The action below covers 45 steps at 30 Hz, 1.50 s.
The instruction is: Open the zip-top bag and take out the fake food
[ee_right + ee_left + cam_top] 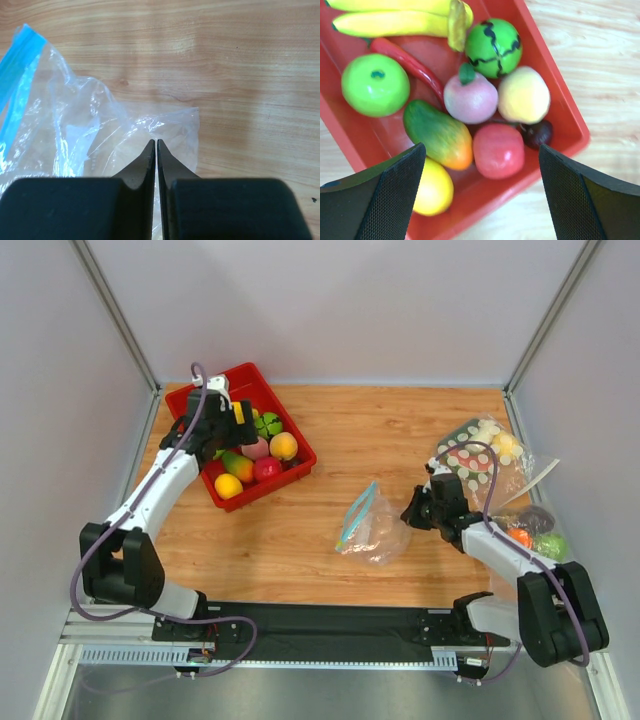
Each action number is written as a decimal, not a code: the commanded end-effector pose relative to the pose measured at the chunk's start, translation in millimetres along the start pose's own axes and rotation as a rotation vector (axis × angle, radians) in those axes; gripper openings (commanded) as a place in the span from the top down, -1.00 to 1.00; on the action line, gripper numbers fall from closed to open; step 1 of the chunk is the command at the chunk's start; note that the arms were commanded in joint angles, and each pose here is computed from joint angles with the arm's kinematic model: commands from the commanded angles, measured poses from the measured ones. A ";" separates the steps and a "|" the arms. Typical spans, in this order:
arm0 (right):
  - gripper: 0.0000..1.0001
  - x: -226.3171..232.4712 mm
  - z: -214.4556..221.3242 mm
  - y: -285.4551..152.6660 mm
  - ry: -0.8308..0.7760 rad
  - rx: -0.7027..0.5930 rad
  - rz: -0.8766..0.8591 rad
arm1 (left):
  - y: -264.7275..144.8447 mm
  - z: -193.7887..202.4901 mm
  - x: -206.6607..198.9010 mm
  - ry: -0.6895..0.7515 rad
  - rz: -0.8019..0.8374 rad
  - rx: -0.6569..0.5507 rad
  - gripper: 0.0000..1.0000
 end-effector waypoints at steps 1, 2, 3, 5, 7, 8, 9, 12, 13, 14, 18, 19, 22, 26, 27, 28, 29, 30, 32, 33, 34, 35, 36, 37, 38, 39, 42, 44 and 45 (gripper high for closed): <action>0.91 8.6 -25.1 -12.3 -0.014 -0.073 -0.022 | -28.9 12.6 -11.9 0.006 0.059 0.080 -0.98; 0.88 10.5 -28.4 -15.0 -0.016 -0.082 -0.027 | -35.1 17.7 -11.7 0.011 0.057 0.103 -0.98; 0.85 12.4 -33.7 -20.1 -0.020 -0.101 -0.031 | -40.5 20.1 -14.9 0.018 0.071 0.113 -0.98; 0.70 15.0 -41.3 -27.9 -0.026 -0.119 -0.034 | -55.2 20.3 -17.7 0.031 0.086 0.109 -0.98; 0.50 16.4 -47.5 -38.5 -0.035 -0.141 -0.033 | -71.4 22.3 -21.3 0.041 0.107 0.105 -0.98; 0.30 18.8 -54.5 -44.2 -0.040 -0.162 -0.036 | -76.8 22.6 -21.7 0.041 0.118 0.104 -0.98; 0.19 21.3 -61.4 -52.5 -0.047 -0.194 -0.041 | -82.2 23.0 -22.2 0.043 0.126 0.101 -0.98; -0.18 24.2 -77.7 -73.0 -0.073 -0.252 -0.033 | -101.9 25.8 -26.7 0.054 0.181 0.092 -0.98; -0.26 22.7 -79.4 -77.6 -0.084 -0.257 -0.020 | -110.0 24.1 -27.6 0.058 0.193 0.077 -0.98; -0.42 22.0 -82.6 -82.3 -0.091 -0.269 -0.013 | -113.6 26.8 -26.7 0.064 0.196 0.081 -0.98; -0.71 21.3 -104.9 -108.1 -0.125 -0.348 0.026 | -130.0 28.9 -19.0 0.081 0.180 0.065 -0.98; -0.74 21.3 -110.6 -114.1 -0.134 -0.365 0.035 | -136.2 26.9 -18.6 0.086 0.184 0.047 -0.98; -0.91 13.9 -123.7 -128.7 -0.149 -0.418 0.097 | -148.8 28.2 -16.5 0.095 0.190 0.032 -0.99; -1.00 9.2 -132.7 -142.3 -0.160 -0.462 0.140 | -156.8 30.9 -10.1 0.107 0.176 0.020 -0.99; -1.00 9.8 -133.7 -144.4 -0.163 -0.469 0.138 | -157.8 31.8 -8.7 0.110 0.173 0.021 -0.99; -1.00 9.4 -133.4 -145.1 -0.164 -0.469 0.139 | -158.7 32.2 -7.8 0.112 0.170 0.021 -0.99; -1.00 9.5 -132.2 -144.9 -0.166 -0.466 0.137 | -158.8 34.8 -6.2 0.112 0.165 0.031 -0.99; -1.00 9.8 -131.8 -145.2 -0.170 -0.467 0.137 | -158.4 36.2 -6.2 0.112 0.167 0.035 -0.99; -1.00 9.9 -130.6 -146.0 -0.177 -0.464 0.135 | -159.0 38.2 -6.5 0.109 0.171 0.041 -0.99; -1.00 9.3 -130.0 -145.9 -0.176 -0.462 0.137 | -158.8 38.6 -6.2 0.107 0.171 0.041 -0.99; -1.00 9.6 -129.3 -146.7 -0.178 -0.460 0.136 | -160.2 38.7 -6.5 0.109 0.176 0.039 -0.99; -1.00 9.4 -129.0 -146.6 -0.181 -0.458 0.137 | -160.7 38.5 -6.6 0.109 0.178 0.036 -0.99; -1.00 9.3 -129.3 -147.4 -0.181 -0.460 0.139 | -160.5 39.2 -6.6 0.111 0.178 0.038 -0.99; -1.00 9.2 -129.1 -147.7 -0.182 -0.460 0.139 | -162.9 38.2 -7.0 0.113 0.182 0.031 -0.99; -1.00 9.4 -129.3 -148.6 -0.181 -0.463 0.138 | -163.9 37.3 -7.1 0.114 0.183 0.026 -0.99; -1.00 9.3 -130.0 -149.5 -0.183 -0.466 0.140 | -164.6 36.4 -7.0 0.114 0.181 0.022 -0.99; -1.00 8.3 -130.4 -150.1 -0.182 -0.468 0.145 | -165.2 36.6 -6.0 0.121 0.178 0.025 -0.99; -1.00 8.5 -130.1 -149.2 -0.182 -0.465 0.145 | -166.2 37.0 -5.8 0.122 0.178 0.024 -0.99; -1.00 8.2 -129.9 -149.5 -0.184 -0.465 0.146 | -165.9 36.0 -4.8 0.121 0.173 0.018 -0.99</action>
Point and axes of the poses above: each gripper's point midway between its finger pads, its own y axis out along the fingers, its own x axis along the line the jaws close on, z = x × y, the point moved 1 cm from there along -y, back along the fingers, and after that the axes turned 13 degrees about -y, right-handed, at the moved point
